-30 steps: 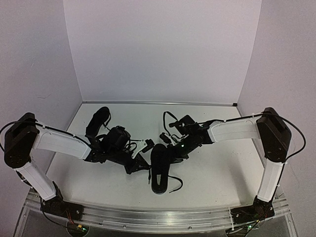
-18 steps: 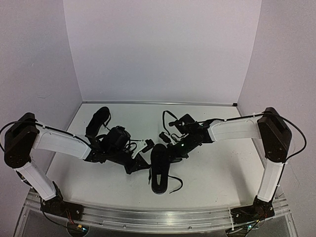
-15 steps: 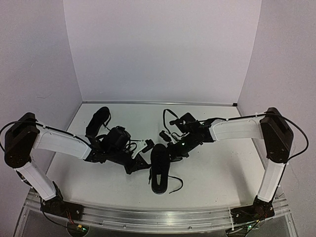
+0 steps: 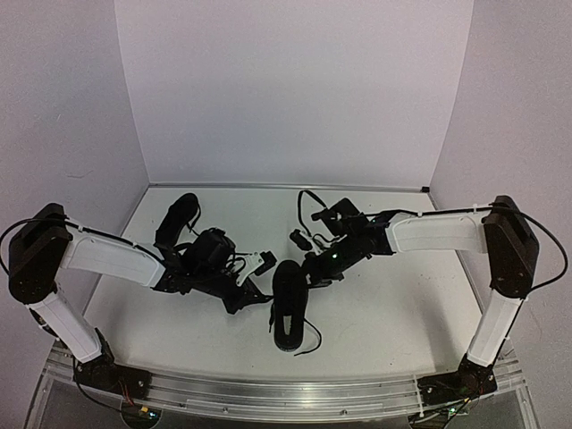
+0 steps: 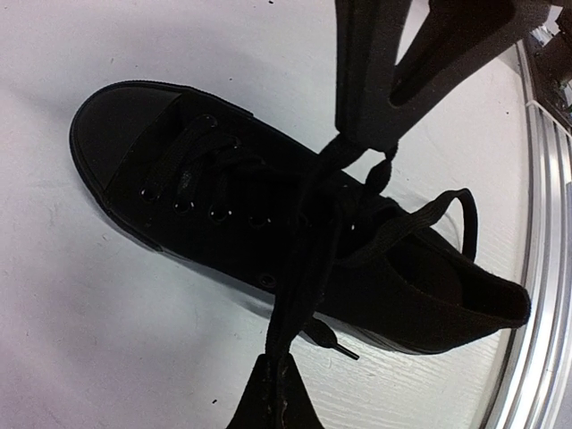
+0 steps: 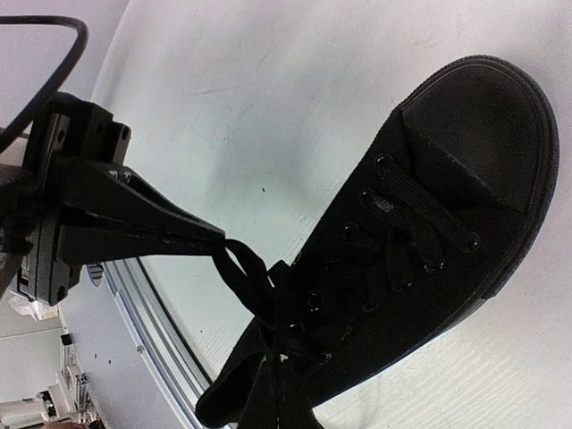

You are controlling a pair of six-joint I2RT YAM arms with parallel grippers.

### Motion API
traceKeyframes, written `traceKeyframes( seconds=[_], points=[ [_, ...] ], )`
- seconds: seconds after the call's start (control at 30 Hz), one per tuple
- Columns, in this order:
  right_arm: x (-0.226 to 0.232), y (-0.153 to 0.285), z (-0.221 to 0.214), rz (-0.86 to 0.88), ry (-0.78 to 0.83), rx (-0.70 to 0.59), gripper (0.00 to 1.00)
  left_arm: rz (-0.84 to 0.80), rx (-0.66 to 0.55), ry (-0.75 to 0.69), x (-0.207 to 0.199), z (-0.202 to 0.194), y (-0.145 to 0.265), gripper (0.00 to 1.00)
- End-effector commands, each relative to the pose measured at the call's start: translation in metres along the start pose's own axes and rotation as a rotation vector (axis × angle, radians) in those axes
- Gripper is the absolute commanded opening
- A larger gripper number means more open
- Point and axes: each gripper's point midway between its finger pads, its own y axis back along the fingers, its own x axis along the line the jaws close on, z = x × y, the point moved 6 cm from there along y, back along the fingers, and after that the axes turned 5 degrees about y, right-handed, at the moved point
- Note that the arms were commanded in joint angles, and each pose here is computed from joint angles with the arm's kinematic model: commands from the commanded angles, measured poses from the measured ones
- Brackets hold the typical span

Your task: Tie the shoes

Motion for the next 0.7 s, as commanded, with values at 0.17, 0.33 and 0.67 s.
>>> traceKeyframes(
  seconds=[0.17, 0.33, 0.67],
  points=[
    [0.003, 0.006, -0.004, -0.006, 0.018, -0.012, 0.0, 0.037, -0.123, -0.068, -0.002, 0.024, 0.026, 0.0],
    [0.002, 0.006, -0.004, -0.015, 0.021, -0.014, 0.0, 0.072, -0.116, -0.095, 0.001, 0.026, 0.03, 0.01],
    [0.003, 0.007, -0.004, -0.011, 0.023, -0.022, 0.0, 0.085, -0.133, -0.176, -0.003, 0.031, 0.047, 0.22]
  ],
)
